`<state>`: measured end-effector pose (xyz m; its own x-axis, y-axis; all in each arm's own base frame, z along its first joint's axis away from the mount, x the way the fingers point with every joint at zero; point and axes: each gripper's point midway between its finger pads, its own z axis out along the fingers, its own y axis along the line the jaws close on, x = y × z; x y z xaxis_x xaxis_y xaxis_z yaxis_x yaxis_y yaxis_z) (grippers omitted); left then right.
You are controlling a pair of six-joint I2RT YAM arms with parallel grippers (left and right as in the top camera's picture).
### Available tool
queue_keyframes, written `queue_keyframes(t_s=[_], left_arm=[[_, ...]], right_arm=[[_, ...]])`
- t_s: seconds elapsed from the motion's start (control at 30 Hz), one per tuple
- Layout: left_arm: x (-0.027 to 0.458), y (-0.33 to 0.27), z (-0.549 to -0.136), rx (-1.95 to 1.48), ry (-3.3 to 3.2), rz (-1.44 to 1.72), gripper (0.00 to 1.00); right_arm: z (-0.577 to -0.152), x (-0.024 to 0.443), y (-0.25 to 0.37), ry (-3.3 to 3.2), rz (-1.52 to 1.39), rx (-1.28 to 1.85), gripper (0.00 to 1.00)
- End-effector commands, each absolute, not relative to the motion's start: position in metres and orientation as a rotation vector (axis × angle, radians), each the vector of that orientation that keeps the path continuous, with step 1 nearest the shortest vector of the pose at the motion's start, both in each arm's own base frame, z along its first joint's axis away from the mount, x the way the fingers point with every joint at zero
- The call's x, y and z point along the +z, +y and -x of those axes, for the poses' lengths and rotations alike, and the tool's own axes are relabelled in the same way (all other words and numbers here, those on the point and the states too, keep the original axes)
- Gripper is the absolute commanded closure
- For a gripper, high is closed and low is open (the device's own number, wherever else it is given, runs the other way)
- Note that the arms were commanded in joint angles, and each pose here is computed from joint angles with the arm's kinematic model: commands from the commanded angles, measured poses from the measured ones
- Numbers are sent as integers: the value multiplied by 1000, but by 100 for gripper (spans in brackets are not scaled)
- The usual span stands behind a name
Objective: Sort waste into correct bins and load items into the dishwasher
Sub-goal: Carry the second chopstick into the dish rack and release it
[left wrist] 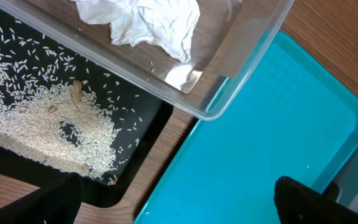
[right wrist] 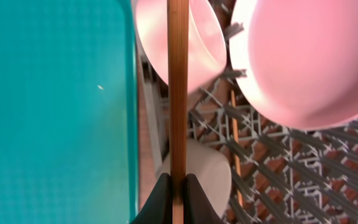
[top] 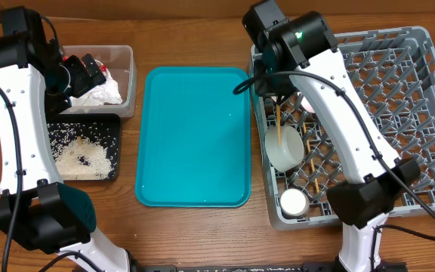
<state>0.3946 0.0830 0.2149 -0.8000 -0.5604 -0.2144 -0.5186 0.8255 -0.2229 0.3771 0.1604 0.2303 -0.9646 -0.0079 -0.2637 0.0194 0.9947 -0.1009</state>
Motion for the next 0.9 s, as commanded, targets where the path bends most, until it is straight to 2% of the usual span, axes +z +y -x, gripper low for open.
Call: queue_keyframes(t_s=[0.0,0.2,0.57,0.8,0.87], left_arm=[[227,84,-394,-208,2711,796,0],[227,84,-394,-208,2711,796,0],[227,84,-394,-208,2710,796,0],[227,84,-394,-208,2711,796,0],[227,84,-394,-208,2711,796,0]], right_arm=[[-356,257,135,2830,-51,-139,96],[-319,222,75,2949,-259,-267,96],[-300,125,39,3043,-281,-533,95],[-295,113,19,3066,-352,-566,93],[-294,113,19,3072,-330,-566,87]])
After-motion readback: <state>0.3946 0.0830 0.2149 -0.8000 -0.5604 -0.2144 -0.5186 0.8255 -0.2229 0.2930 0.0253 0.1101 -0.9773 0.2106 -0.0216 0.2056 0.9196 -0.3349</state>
